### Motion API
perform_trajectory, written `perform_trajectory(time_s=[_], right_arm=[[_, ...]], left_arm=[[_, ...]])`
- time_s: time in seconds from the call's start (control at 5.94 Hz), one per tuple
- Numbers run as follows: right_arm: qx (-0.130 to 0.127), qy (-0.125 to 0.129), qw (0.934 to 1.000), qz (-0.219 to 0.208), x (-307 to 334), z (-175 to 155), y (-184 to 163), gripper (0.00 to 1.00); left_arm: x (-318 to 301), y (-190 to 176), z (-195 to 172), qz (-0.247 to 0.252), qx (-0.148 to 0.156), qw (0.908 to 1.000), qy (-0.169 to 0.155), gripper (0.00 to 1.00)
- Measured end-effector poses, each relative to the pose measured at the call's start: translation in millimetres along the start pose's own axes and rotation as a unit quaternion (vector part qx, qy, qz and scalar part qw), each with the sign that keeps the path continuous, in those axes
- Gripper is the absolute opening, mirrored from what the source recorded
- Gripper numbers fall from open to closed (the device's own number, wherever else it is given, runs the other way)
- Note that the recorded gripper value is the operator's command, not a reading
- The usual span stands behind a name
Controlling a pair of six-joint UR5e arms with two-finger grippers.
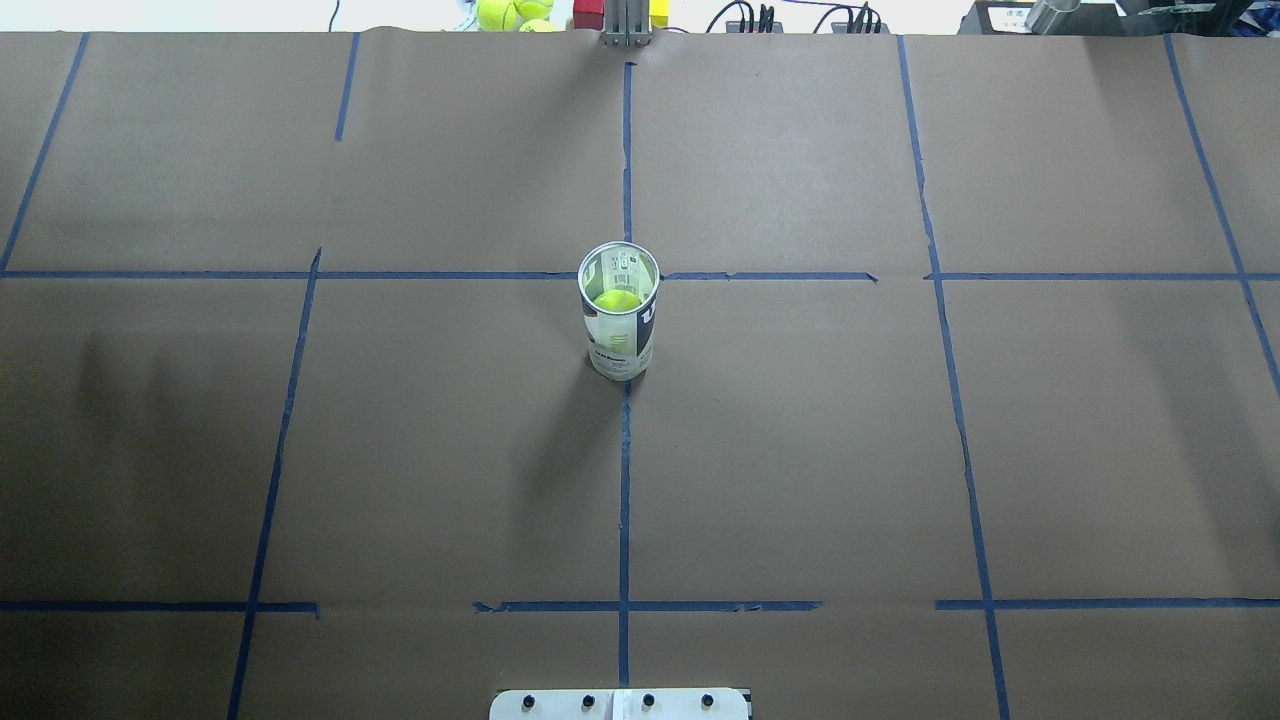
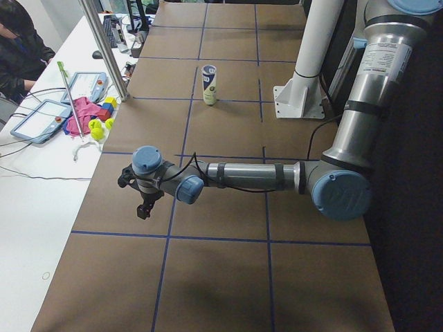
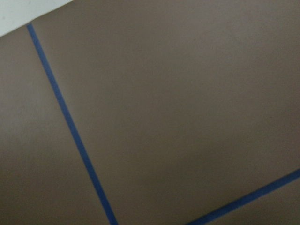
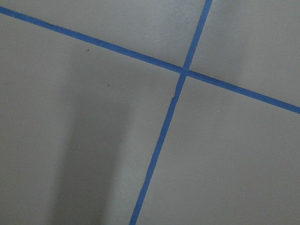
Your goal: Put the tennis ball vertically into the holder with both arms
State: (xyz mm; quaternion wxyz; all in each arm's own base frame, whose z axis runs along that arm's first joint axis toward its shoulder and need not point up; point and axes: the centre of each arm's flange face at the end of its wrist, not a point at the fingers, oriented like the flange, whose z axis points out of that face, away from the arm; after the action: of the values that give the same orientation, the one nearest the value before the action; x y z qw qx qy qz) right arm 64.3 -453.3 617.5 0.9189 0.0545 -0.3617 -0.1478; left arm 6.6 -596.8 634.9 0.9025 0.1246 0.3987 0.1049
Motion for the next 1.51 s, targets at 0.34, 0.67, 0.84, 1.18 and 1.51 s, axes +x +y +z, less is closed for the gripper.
perform_trajectory(time_s=[0.34, 0.67, 0.84, 1.18, 1.51], right_arm=[[0.000, 0.000, 1.0000, 0.002, 0, 0, -1, 1.00], [0.000, -0.001, 1.0000, 0.002, 0, 0, -1, 1.00], [0.000, -0.001, 1.0000, 0.002, 0, 0, -1, 1.00], [0.001, 0.000, 1.0000, 0.001, -1, 0, -1, 1.00], [0.001, 0.000, 1.0000, 0.001, -1, 0, -1, 1.00]], left_arm=[[-32, 57, -14, -0.053, -0.011, 0.9985, 0.006, 1.00], [-15, 77, -26, -0.066, -0.026, 0.9975, 0.004, 1.00], [-9, 78, -22, -0.064, -0.043, 0.9970, 0.004, 1.00], [-14, 79, -31, -0.047, -0.081, 0.9955, -0.017, 1.00], [-35, 99, -52, -0.087, -0.084, 0.9920, -0.035, 1.00]])
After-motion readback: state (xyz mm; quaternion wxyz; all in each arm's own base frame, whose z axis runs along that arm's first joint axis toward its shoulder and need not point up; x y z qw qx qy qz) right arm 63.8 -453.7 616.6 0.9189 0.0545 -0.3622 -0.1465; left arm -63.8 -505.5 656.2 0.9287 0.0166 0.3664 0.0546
